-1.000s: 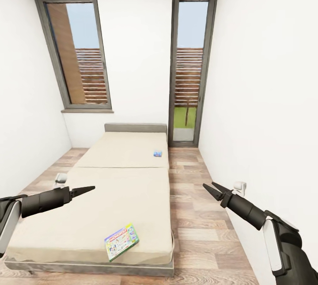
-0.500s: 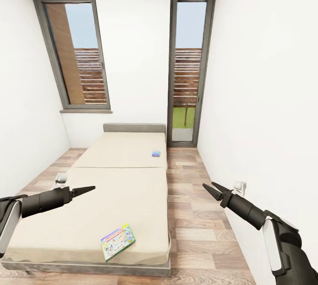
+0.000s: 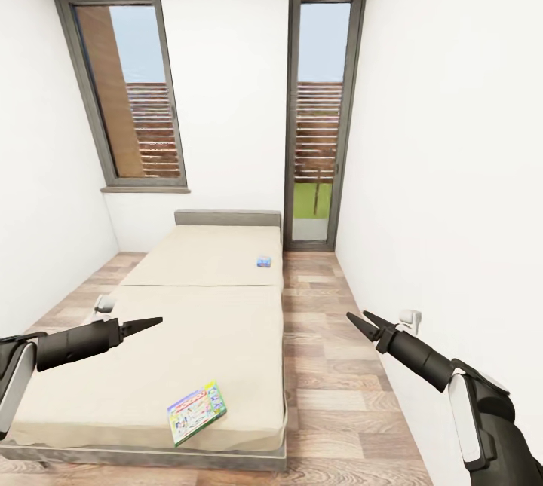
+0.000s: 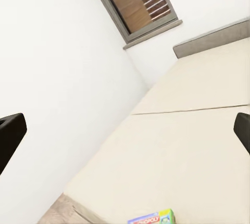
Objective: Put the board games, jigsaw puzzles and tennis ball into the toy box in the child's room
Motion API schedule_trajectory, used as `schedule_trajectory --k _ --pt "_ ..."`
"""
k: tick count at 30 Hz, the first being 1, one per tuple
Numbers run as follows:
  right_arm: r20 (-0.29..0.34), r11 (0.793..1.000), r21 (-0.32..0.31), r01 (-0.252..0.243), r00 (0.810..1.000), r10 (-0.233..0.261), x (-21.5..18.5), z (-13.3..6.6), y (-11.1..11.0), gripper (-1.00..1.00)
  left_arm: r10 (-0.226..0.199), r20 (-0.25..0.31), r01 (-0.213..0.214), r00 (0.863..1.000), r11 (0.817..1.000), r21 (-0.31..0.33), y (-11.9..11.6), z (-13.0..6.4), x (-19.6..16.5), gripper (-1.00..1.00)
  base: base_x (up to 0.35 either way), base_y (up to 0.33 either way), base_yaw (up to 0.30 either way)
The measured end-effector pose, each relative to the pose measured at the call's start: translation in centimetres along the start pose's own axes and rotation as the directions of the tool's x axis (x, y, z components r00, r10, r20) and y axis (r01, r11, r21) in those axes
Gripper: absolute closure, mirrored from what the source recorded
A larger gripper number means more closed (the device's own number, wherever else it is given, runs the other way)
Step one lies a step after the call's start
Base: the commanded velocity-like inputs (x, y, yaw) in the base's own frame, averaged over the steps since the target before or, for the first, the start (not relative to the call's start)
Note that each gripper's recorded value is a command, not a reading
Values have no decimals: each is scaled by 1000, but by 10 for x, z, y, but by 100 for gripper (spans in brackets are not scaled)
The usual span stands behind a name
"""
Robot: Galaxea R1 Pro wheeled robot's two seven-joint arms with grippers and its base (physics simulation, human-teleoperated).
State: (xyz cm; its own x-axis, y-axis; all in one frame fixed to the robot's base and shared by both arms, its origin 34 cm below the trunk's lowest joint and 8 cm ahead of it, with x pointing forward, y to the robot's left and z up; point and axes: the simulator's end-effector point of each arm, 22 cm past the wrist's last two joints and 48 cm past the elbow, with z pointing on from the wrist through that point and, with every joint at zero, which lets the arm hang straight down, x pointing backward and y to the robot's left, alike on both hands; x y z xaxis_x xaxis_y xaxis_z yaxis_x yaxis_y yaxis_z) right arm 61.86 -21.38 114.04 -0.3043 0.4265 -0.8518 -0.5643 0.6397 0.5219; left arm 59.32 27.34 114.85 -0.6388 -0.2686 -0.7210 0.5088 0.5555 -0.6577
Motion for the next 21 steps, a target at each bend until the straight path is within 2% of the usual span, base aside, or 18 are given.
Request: schedule_trajectory --k 17,21 --pt "-1 1000 5 0 1000 0 0 0 -1 -100 -3 0 3 1000 1000 -1 0 0 0 -100 0 11 0" --pt "-1 1000 10 -1 1000 1 1 0 -2 -100 -3 -5 3 1000 1000 -28 7 1 2 -100 0 0 0"
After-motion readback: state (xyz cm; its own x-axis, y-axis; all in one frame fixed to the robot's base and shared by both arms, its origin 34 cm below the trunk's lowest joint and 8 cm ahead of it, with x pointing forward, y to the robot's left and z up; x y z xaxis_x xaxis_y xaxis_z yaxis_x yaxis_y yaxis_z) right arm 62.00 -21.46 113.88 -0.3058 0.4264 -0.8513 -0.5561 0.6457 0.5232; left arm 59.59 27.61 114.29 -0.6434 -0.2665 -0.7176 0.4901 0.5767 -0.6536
